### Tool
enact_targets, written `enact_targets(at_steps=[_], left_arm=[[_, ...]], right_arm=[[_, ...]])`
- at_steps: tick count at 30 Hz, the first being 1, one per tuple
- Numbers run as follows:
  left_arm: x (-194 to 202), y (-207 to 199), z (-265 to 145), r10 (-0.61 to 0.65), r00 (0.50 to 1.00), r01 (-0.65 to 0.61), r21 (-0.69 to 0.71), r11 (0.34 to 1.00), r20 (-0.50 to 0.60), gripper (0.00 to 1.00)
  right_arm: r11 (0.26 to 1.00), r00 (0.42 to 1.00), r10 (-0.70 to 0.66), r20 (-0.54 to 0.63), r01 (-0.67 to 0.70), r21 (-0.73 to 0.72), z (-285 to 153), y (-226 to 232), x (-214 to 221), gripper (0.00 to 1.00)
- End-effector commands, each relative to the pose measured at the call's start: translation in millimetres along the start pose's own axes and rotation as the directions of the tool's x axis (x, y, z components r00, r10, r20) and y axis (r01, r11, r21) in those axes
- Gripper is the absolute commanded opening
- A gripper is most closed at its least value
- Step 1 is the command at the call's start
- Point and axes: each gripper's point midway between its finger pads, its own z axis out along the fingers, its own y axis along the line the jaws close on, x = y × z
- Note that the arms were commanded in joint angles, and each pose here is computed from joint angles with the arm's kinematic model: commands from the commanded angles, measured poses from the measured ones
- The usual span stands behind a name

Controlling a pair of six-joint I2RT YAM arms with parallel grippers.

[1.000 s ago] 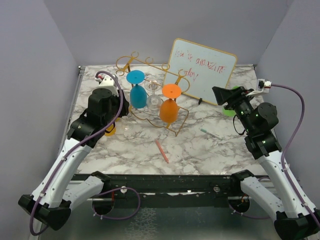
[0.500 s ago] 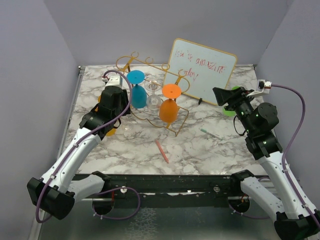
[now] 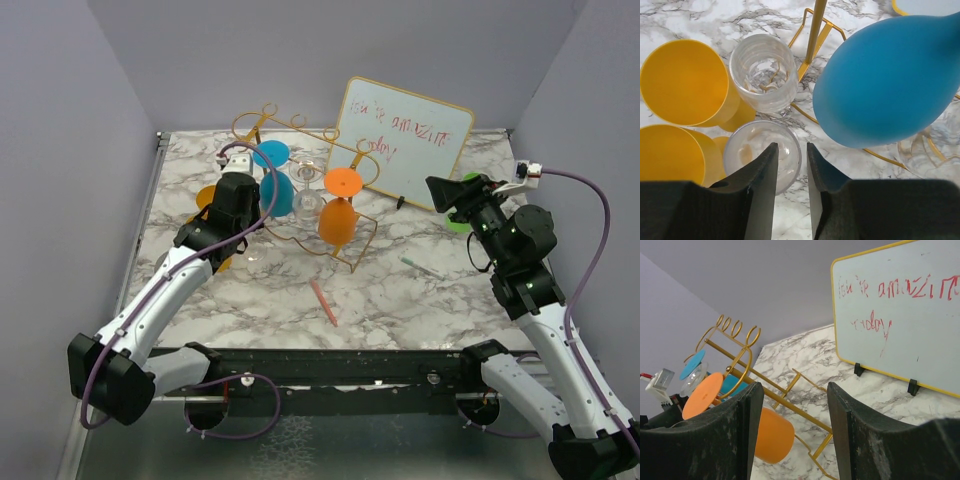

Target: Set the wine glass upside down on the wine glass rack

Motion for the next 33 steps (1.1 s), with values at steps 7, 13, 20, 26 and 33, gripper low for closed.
enact_targets(at_steps=[7,13,20,26,33], left_arm=[[28.4,6.4,0.8,0.055,0.996,-0.054,0.007,0.999,-0.072,0.17],[20.9,-0.5,-11.7,0.067,0.994,-0.062,0.055,0.997,-0.087,0.00],[-8.7,-17.1,-57.7,0.102,0.992,-0.086,0.199,0.976,-0.072,0.00],[-7.1,-25.1,-92.2,0.158,0.981,-0.116,0.310,0.944,-0.114,0.00],[9.0,-48.0,-121.7,0.253,0.956,-0.145,0.511,0.847,-0.147,0.00]], right_arm=[[1.000,1.000,-0.012,0.009,0.012,-0.015,1.5,9.1,-10.1,0.59],[1.000,1.000,-0.002,0.003,0.002,-0.028,2.4,13.6,-11.5,0.59],[0.999,1.000,0.008,-0.001,-0.008,-0.036,0.0,19.5,-16.5,0.59],[1.000,1.000,0.013,-0.004,-0.013,-0.024,-0.2,17.3,-16.0,0.59],[1.000,1.000,0.017,-0.007,-0.017,-0.004,1.5,15.5,-17.5,0.59]])
